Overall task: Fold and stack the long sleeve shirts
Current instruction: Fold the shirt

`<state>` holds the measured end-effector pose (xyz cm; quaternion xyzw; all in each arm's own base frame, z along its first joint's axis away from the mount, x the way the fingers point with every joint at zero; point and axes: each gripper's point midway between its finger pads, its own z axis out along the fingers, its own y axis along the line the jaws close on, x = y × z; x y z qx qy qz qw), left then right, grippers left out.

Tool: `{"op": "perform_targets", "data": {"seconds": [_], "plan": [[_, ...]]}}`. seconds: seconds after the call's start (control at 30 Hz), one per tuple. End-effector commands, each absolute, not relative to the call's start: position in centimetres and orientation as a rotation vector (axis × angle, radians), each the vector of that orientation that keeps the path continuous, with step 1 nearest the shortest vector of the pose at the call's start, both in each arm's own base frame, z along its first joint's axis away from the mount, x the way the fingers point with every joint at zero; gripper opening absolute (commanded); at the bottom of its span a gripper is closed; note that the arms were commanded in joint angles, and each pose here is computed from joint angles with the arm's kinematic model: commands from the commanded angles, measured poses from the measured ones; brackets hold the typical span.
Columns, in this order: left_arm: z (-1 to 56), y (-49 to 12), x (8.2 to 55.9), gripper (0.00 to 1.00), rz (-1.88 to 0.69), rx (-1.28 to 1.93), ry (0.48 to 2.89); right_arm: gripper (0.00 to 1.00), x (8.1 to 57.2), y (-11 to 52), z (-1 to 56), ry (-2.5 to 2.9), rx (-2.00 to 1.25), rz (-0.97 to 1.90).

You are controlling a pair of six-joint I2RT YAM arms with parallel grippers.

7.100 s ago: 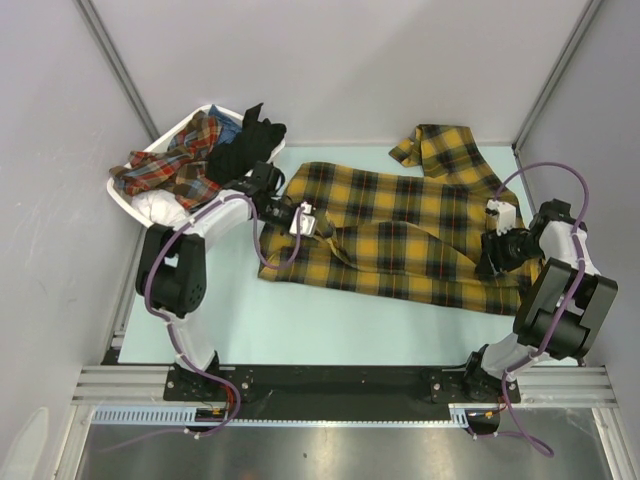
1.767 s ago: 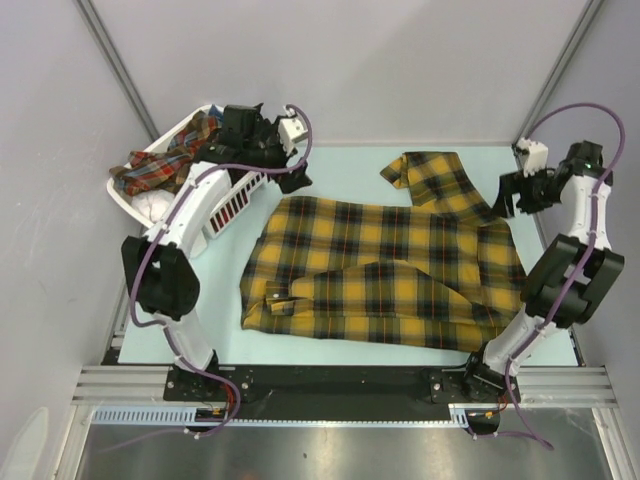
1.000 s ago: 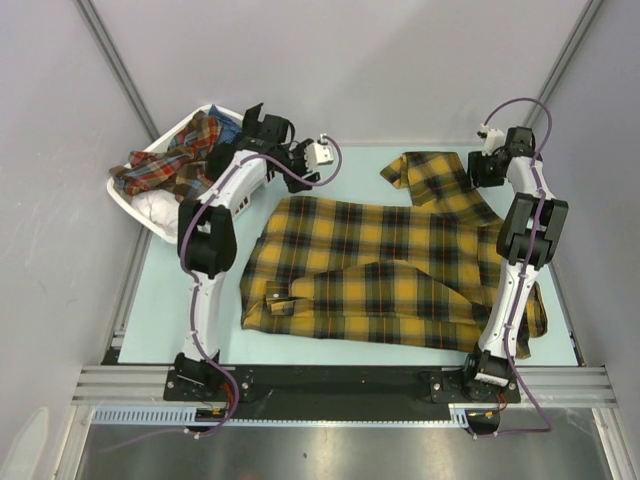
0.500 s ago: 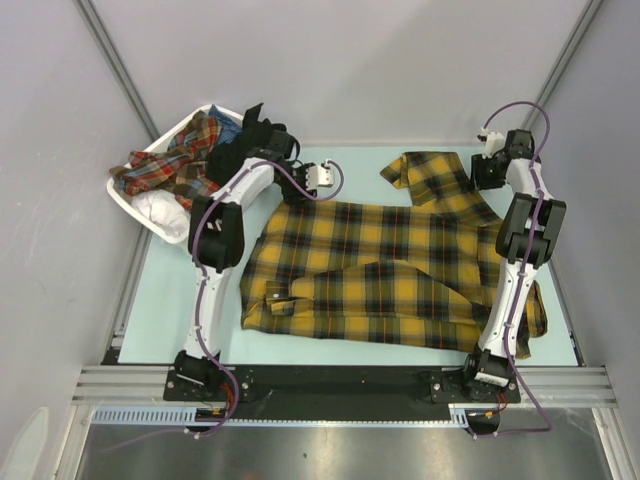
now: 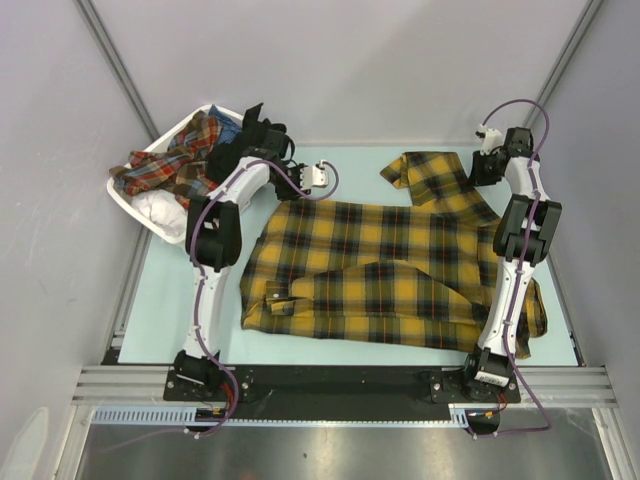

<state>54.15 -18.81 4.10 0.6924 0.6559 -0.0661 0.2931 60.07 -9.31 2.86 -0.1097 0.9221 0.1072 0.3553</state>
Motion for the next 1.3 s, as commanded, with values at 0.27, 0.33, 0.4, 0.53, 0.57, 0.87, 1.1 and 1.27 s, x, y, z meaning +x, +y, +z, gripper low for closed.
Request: {"op": "perform_targets", "data": {"seconds": [0.27, 0.33, 0.4, 0.53, 0.57, 0.87, 1.1, 1.27], "plan": [[7.7, -18.9, 54.3, 0.09, -0.152, 1.827, 1.685, 0.0, 60.6, -7.6, 8.4, 2.279, -0.301, 0.37], [8.4, -19.0, 54.3, 0.02, -0.148, 1.819, 1.674, 0.0, 60.9, -7.9, 9.8, 2.252, -0.278, 0.357], [9.5, -18.9, 54.3, 0.0, -0.135, 1.817, 1.658, 0.0, 60.8, -8.0, 11.8, 2.226, -0.278, 0.347], [10.9, -18.7, 53.8, 0.0, -0.137, 1.817, 1.624, 0.0, 59.8, -7.9, 14.0, 2.209, -0.276, 0.364], [11.0, -18.5, 53.5, 0.0, -0.145, 1.819, 1.627, 0.0, 59.5, -7.9, 14.5, 2.205, -0.276, 0.366], [9.5, -18.4, 52.2, 0.53, -0.233, 1.861, 1.637, 0.0, 58.3, -6.9, 14.9, 2.21, -0.284, 0.393], [7.1, -18.7, 53.5, 0.52, -0.245, 1.88, 1.642, 0.0, 58.2, -6.2, 14.7, 2.219, -0.311, 0.397], [5.0, -18.4, 53.5, 0.48, -0.244, 1.923, 1.653, 0.0, 58.2, -6.2, 14.4, 2.231, -0.316, 0.4]]}}
